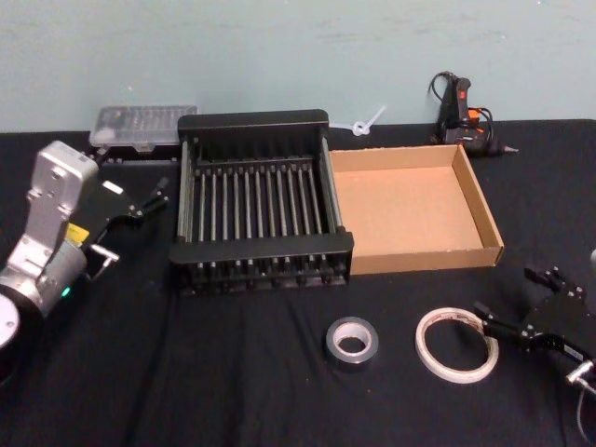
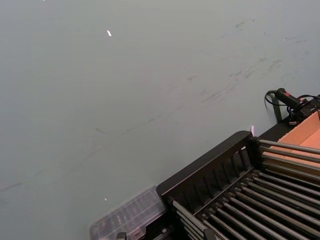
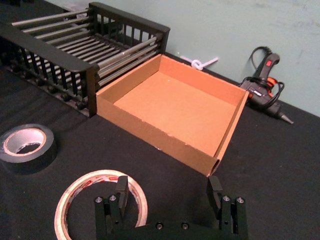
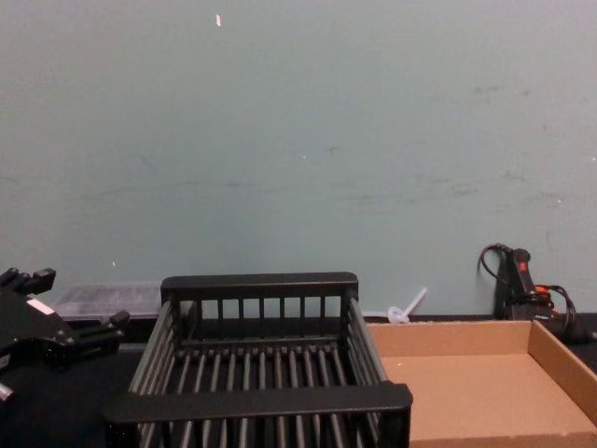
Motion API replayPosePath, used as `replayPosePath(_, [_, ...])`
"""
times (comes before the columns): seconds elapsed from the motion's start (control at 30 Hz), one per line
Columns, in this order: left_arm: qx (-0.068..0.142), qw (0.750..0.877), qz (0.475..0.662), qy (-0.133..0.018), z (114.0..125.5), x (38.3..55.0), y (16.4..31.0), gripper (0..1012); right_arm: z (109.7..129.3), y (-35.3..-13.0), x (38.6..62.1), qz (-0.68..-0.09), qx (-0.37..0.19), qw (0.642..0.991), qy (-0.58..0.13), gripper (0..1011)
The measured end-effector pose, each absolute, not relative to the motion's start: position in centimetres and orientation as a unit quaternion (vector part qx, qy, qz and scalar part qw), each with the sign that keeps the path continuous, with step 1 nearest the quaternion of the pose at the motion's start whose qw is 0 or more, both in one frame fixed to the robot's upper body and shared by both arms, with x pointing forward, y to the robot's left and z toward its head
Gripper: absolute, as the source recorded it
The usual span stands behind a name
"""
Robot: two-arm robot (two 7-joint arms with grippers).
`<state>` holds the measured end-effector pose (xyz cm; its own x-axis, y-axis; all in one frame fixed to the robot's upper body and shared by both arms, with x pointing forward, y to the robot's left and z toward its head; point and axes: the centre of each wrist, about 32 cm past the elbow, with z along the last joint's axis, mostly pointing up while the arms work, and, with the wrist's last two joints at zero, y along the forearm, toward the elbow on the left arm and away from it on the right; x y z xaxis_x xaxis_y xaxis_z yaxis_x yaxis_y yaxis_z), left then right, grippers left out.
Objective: Pick up the white tape and place it into the black box , Pick up the silver tape and place it into the brown box.
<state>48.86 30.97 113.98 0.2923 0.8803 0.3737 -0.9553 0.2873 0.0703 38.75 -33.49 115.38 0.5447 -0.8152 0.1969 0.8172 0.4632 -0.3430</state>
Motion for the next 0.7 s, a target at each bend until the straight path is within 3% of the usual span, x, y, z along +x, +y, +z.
replayPosePath(0.7, [0.141, 0.791, 0.580, -0.132, 114.0, 48.9, 31.0, 1001, 114.3, -33.1, 39.6, -0.462, -0.216, 0.859, 0.036, 1000])
